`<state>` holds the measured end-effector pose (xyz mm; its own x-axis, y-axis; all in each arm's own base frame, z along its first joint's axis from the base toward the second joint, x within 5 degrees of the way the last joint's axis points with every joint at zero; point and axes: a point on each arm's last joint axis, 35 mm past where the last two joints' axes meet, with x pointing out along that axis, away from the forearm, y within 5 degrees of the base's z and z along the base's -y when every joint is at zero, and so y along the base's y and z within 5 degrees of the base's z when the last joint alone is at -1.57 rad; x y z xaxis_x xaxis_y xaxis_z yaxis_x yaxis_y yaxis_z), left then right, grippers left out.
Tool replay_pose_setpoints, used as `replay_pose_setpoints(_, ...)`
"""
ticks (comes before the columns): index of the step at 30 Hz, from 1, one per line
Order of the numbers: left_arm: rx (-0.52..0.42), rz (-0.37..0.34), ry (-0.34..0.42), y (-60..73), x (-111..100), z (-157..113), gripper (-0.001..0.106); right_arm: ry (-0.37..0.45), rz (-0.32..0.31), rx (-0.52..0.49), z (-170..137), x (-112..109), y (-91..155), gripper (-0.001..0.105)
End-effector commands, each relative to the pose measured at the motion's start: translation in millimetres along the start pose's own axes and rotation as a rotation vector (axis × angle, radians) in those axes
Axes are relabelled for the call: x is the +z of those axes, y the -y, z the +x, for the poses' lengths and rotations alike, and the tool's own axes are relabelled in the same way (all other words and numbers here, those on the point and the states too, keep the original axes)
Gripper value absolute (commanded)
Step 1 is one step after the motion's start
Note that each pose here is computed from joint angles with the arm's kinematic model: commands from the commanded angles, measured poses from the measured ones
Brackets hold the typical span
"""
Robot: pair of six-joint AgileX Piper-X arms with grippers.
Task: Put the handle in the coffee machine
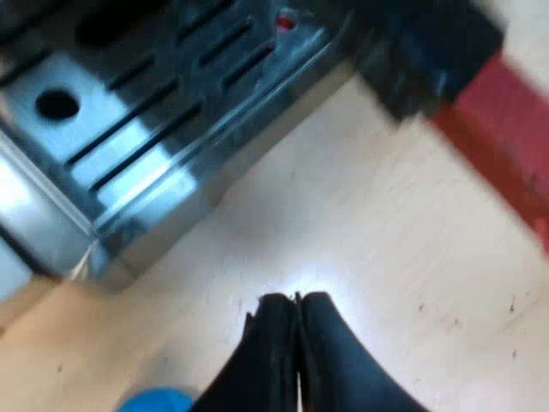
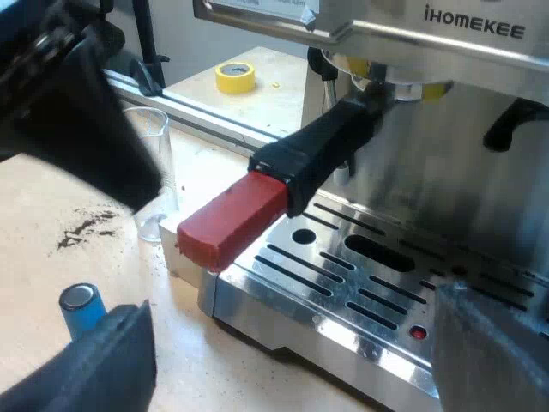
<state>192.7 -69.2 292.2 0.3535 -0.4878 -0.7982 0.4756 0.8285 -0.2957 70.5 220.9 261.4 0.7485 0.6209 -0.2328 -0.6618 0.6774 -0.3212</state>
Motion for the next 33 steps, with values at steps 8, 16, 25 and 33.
replay_pose_setpoints(8, 0.118, -0.004, 0.231, -1.3, -30.3, -57.9, 0.009, 0.039, 0.100, 0.095, 11.1, 16.9, 18.8, 0.068)
replay_pose_setpoints(16, 0.227, 0.000, 0.309, 4.3, -36.0, -80.6, 0.065, -0.074, 0.077, 0.125, 18.0, 34.5, 41.4, 0.069)
replay_pose_setpoints(25, 0.248, 0.057, 0.455, 23.0, -14.6, -126.1, 0.070, -0.169, 0.066, 0.068, 15.2, 63.4, 70.5, 0.069)
replay_pose_setpoints(33, 0.267, 0.122, 0.665, 43.4, 5.8, -174.5, 0.070, -0.272, 0.069, -0.019, 3.8, 91.8, 111.0, 0.069)
